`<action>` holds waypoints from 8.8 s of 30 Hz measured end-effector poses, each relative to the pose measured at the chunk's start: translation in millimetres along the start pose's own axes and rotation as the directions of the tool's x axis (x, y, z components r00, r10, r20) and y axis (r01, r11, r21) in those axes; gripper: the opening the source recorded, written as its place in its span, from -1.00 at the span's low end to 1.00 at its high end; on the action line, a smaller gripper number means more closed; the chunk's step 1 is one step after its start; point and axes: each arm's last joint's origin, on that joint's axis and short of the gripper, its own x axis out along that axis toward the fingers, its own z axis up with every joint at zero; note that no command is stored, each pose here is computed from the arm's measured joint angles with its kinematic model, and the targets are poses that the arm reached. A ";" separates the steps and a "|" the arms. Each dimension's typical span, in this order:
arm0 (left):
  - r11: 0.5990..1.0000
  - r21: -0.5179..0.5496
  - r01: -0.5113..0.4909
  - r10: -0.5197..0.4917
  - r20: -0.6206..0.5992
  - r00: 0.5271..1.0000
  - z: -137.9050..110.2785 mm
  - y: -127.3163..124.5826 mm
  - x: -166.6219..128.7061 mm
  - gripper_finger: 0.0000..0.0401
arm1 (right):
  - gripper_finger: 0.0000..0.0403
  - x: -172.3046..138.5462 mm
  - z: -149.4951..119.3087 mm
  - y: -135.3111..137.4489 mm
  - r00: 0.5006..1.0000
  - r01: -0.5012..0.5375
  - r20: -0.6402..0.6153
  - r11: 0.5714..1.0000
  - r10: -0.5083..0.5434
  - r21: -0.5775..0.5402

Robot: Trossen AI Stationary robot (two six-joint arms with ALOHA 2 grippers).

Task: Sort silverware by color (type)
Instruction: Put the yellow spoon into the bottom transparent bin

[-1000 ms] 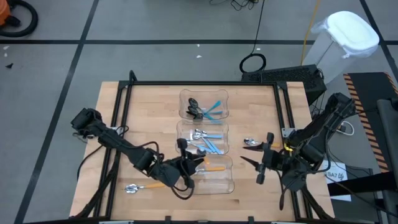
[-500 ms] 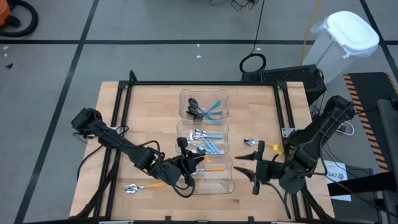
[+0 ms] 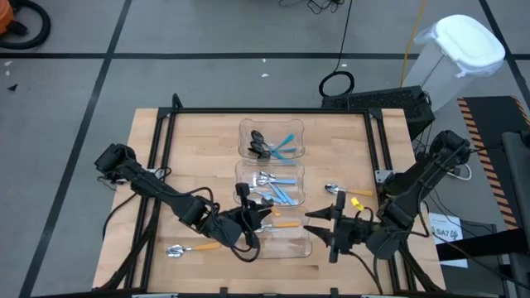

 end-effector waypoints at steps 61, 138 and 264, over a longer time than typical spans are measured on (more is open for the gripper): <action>0.999 -0.010 0.038 -0.039 -0.043 0.998 -5.6 -2.4 -0.6 -0.87 | -0.22 86.2 -16.5 -7.1 0.999 0.033 0.025 0.997 -0.035 0.073; 0.977 0.168 0.129 -0.142 0.067 0.988 -8.9 -45.4 12.6 0.30 | -0.88 -33.5 18.0 10.3 0.920 -0.319 0.206 0.942 0.334 -0.099; 0.966 0.153 0.210 -0.108 -0.500 0.859 -37.5 -17.7 -9.0 -0.95 | -0.12 54.7 -42.3 -11.2 0.959 -0.113 -0.256 0.992 0.121 0.048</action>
